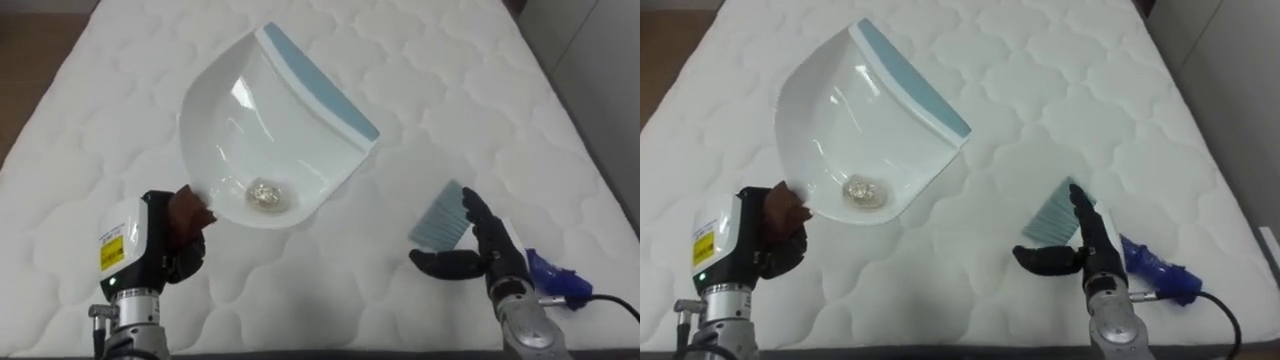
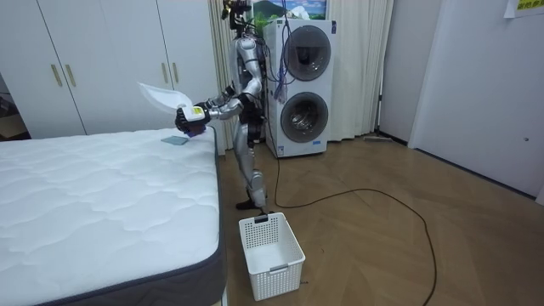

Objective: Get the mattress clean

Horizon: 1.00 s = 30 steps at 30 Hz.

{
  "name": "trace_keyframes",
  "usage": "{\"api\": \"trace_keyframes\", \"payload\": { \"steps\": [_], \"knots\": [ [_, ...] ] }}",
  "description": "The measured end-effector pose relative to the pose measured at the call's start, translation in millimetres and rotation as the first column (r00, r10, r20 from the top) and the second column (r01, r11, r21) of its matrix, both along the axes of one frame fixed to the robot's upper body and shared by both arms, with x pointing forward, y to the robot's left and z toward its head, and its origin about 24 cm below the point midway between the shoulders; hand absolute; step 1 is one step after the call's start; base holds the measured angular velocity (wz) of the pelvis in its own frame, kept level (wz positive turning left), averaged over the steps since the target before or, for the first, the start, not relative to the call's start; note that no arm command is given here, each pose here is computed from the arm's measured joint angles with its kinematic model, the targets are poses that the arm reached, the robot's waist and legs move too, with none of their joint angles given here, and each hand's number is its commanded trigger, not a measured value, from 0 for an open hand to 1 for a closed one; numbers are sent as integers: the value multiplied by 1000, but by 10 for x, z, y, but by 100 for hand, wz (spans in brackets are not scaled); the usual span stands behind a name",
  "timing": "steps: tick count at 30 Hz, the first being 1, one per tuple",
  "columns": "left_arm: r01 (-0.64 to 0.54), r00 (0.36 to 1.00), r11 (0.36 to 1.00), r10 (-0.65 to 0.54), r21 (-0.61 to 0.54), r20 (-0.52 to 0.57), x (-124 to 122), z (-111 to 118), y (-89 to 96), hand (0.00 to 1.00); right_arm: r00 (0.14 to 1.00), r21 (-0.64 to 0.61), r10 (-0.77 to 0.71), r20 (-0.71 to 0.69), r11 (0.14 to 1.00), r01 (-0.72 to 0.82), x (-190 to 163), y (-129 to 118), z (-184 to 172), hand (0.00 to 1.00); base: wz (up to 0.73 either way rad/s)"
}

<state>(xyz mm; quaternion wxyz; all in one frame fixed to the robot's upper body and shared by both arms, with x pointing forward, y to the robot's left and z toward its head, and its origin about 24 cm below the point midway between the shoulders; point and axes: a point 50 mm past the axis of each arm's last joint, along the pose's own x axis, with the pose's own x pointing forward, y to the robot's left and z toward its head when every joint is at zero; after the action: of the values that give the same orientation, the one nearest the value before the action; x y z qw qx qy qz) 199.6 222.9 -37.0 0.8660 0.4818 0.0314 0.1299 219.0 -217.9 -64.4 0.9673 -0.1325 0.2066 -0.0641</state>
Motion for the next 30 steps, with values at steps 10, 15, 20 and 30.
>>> {"api": "trace_keyframes", "payload": {
  "steps": [10, 15, 20, 30],
  "knots": [
    [62, 998, 997, -63, -54, -7, 76, -16, -165, 100, 996, -20, -84, -24, 996, 83, -87, -188, -71, 0, 96],
    [73, 997, 996, -73, -57, 3, 81, -5, -172, 100, 992, -7, -123, -13, 992, 123, -86, -254, -51, 0, 56],
    [60, 998, 997, -59, -57, 3, 60, -28, -134, 100, 996, -8, -86, -23, 996, 85, -64, -180, -71, 0, 16],
    [69, 997, 997, -70, -38, -20, 32, -64, -108, 100, 988, -34, -151, -22, 988, 150, -103, -190, -98, 0, 126]
  ]
}}
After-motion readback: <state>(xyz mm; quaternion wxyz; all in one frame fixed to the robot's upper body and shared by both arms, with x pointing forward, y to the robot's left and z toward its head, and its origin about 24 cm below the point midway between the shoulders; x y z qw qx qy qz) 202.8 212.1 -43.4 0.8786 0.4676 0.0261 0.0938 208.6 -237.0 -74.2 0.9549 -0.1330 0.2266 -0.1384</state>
